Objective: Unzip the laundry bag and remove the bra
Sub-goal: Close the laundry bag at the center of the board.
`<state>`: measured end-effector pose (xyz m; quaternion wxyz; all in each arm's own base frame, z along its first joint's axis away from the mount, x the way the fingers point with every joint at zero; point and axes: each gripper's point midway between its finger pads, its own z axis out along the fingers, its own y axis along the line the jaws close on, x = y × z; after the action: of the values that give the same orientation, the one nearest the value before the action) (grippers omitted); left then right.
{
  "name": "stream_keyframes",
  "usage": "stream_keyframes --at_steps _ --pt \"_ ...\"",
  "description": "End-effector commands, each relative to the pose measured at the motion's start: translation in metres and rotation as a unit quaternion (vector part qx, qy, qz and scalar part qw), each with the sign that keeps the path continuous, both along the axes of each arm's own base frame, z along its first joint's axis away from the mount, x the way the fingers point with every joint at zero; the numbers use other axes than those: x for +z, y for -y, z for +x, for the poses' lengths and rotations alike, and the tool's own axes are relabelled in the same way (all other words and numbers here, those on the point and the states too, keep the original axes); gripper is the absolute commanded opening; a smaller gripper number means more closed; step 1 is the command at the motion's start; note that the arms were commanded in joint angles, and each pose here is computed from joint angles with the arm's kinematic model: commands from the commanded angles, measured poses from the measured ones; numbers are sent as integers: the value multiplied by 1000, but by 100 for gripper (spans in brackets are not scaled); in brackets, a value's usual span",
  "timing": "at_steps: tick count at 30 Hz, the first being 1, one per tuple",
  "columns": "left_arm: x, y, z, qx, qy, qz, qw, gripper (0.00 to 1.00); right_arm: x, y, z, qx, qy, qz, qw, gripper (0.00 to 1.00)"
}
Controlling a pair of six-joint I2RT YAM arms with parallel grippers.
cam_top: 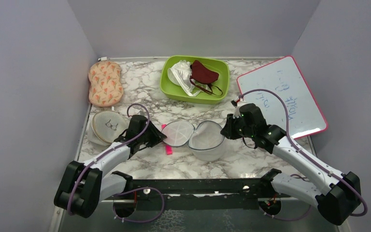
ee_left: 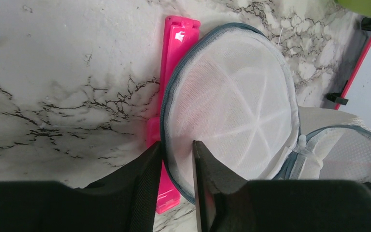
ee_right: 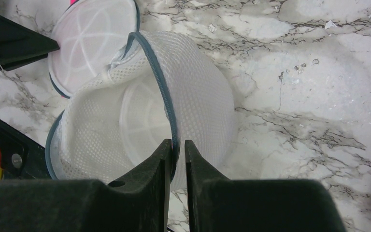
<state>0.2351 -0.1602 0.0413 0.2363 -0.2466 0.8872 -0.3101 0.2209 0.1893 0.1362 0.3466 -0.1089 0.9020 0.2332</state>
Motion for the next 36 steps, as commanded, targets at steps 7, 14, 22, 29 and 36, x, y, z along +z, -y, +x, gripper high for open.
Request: stream_keyframes --at_steps 7,14,22,29,36 --pt "17 3 4 -13 36 -12 999 9 -1 -4 -1 7 2 7 1000 15" --pt "57 3 17 -21 115 -12 993 0 0 -4 0 6 4 8 1000 15" --pt "150 13 41 -91 316 7 944 0 5 0 6 -13 14 6 1000 15" --pt "219 42 42 -253 492 93 828 0 11 -5 12 -15 21 15 1000 15" --pt "235 92 20 -387 590 182 684 0 8 -3 21 -37 18 2 999 15"
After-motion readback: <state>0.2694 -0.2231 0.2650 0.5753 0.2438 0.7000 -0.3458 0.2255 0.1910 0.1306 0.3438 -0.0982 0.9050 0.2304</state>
